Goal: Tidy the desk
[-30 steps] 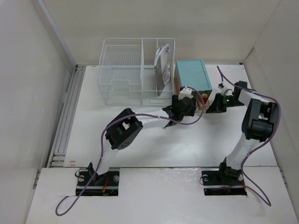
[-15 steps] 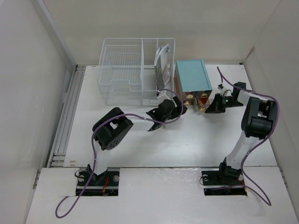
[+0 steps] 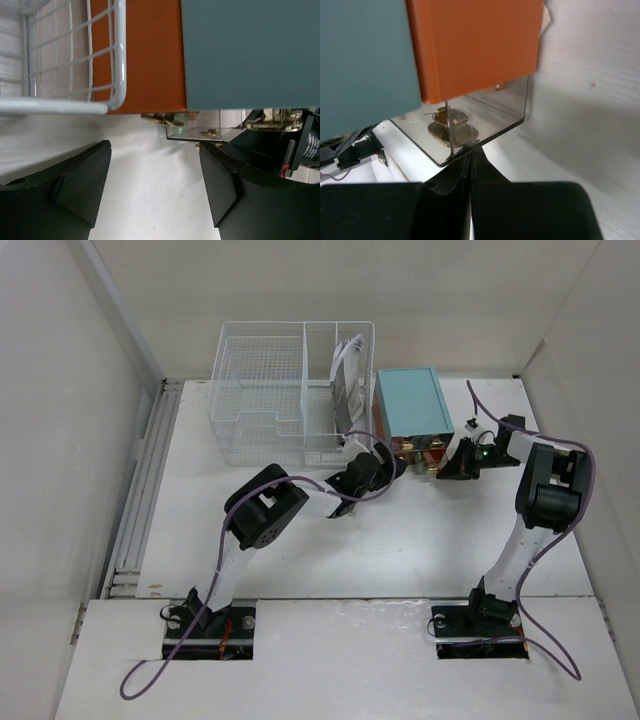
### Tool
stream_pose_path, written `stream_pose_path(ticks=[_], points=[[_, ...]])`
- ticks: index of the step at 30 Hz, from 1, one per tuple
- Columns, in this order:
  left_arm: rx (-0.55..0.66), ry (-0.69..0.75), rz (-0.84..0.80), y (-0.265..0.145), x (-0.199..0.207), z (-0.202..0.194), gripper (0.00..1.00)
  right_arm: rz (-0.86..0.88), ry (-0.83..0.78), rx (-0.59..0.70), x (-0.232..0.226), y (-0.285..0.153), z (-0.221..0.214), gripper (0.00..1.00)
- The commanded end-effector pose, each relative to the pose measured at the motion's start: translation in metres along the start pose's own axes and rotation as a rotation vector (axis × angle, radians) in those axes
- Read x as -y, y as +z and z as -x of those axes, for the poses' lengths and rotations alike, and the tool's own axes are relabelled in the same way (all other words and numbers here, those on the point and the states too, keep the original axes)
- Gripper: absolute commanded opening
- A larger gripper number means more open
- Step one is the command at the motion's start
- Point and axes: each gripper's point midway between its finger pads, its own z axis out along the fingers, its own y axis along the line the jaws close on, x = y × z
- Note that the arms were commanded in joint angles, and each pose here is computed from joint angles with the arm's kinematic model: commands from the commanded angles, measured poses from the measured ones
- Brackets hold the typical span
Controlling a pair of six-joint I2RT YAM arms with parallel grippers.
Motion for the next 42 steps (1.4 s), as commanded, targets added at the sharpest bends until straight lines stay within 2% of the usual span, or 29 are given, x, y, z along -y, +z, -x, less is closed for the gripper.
stream_pose_path(ticks=[1,12,19,21,23,26,27,30,35,42], points=[[0.077,-0.056,-0.057,0.007,0.024,0.022,0.68,0.074,-0.038,0.06,-0.014,-0.004,0.026,0.0],[0.122,-0.164,-0.058,0.027,0.015,0.021,0.64,0.115,-0.014,0.094,-0.022,-0.004,0.037,0.0],[0.186,-0.206,-0.055,0.032,0.017,0.028,0.44,0.137,0.018,0.102,-0.026,-0.003,0.039,0.0],[0.195,-0.216,-0.044,0.033,0.015,0.029,0.41,0.147,0.029,0.102,-0.026,-0.002,0.037,0.0],[0.187,-0.214,-0.047,0.032,0.017,0.024,0.31,0.147,0.031,0.107,-0.026,-0.002,0.039,0.0],[0.2,-0.225,-0.044,0.032,0.017,0.026,0.28,0.159,0.042,0.105,-0.027,-0.001,0.037,0.0],[0.208,-0.226,-0.041,0.032,0.016,0.028,0.22,0.159,0.042,0.105,-0.027,-0.001,0.037,0.0],[0.198,-0.229,-0.037,0.03,0.014,0.021,0.13,0.168,0.043,0.104,-0.03,-0.002,0.035,0.0],[0.19,-0.227,-0.041,0.028,0.015,0.015,0.06,0.164,0.035,0.105,-0.028,-0.005,0.032,0.0],[0.139,-0.2,-0.057,0.006,0.02,-0.015,0.06,0.161,0.037,0.097,-0.027,-0.009,0.025,0.0]])
